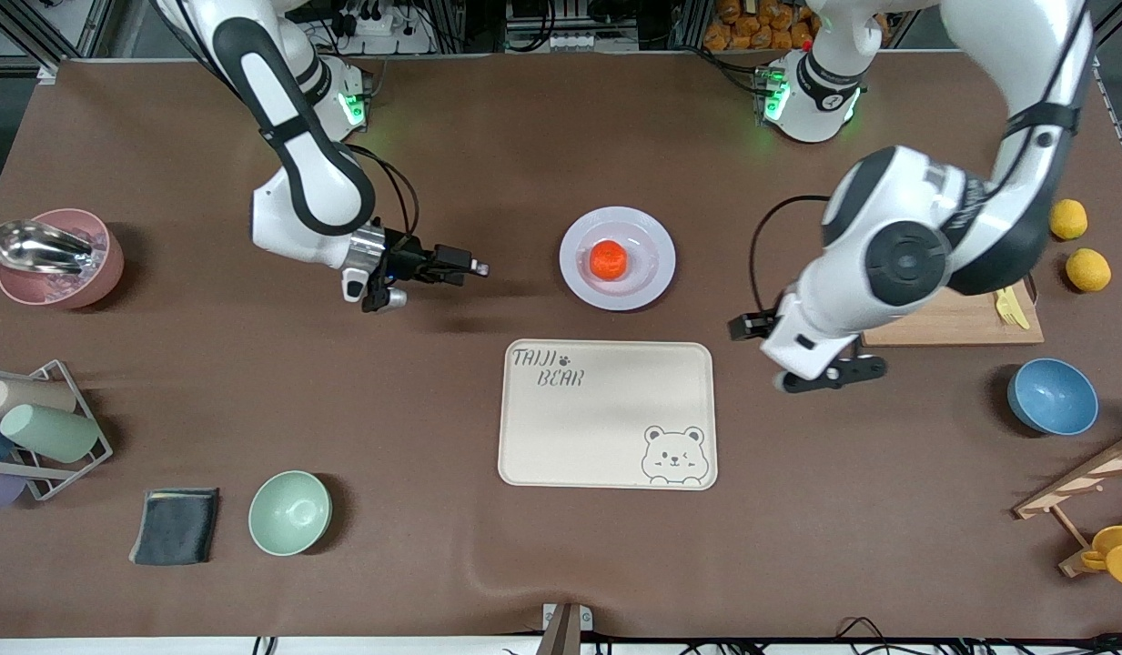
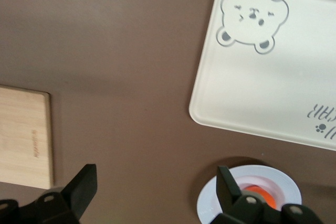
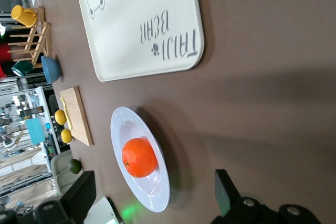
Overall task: Place orange and plate with both arms
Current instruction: 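Withdraw the left gripper while the right gripper reaches the plate rim, then grasp the rim of the white plate with the right gripper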
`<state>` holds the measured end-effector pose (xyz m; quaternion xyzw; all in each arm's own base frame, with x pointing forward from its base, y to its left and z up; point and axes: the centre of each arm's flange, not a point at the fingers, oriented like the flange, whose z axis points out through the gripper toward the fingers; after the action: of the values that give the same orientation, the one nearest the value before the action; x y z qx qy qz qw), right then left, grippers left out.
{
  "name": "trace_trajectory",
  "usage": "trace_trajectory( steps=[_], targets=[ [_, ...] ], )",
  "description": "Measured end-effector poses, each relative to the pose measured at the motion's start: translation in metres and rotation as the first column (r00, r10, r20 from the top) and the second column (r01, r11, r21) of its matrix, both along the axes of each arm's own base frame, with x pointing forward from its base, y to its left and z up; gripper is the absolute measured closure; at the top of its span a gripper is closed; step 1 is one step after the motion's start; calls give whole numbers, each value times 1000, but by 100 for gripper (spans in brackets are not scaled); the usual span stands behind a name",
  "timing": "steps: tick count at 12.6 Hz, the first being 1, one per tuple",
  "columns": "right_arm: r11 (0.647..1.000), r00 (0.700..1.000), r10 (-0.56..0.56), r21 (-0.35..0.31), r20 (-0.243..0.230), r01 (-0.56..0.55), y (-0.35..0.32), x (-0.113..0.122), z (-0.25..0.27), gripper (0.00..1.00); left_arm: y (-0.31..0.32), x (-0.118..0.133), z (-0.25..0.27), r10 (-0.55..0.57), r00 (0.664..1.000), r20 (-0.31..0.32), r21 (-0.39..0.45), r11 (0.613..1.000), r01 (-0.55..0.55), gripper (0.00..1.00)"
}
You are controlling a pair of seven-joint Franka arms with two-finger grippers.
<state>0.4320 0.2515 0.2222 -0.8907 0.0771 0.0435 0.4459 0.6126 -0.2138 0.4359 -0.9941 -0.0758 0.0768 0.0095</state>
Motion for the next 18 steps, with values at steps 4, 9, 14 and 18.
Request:
trace_trajectory(
  steps=[4,9,14,18],
  targets=[
    [1000,1000,-23,20,3,23,29,-27,-31,0,78,10,38,-87,996,35,-2,996,87,0],
    [994,996,-83,72,-14,83,60,-53,-56,4,185,1,82,-220,975,15,68,974,218,0],
    [988,995,-99,120,5,98,97,-69,-61,17,166,-46,163,-230,971,67,68,972,226,0],
    [988,995,-97,119,8,95,110,-78,-79,28,151,-77,203,-207,972,107,4,978,208,0]
  ],
)
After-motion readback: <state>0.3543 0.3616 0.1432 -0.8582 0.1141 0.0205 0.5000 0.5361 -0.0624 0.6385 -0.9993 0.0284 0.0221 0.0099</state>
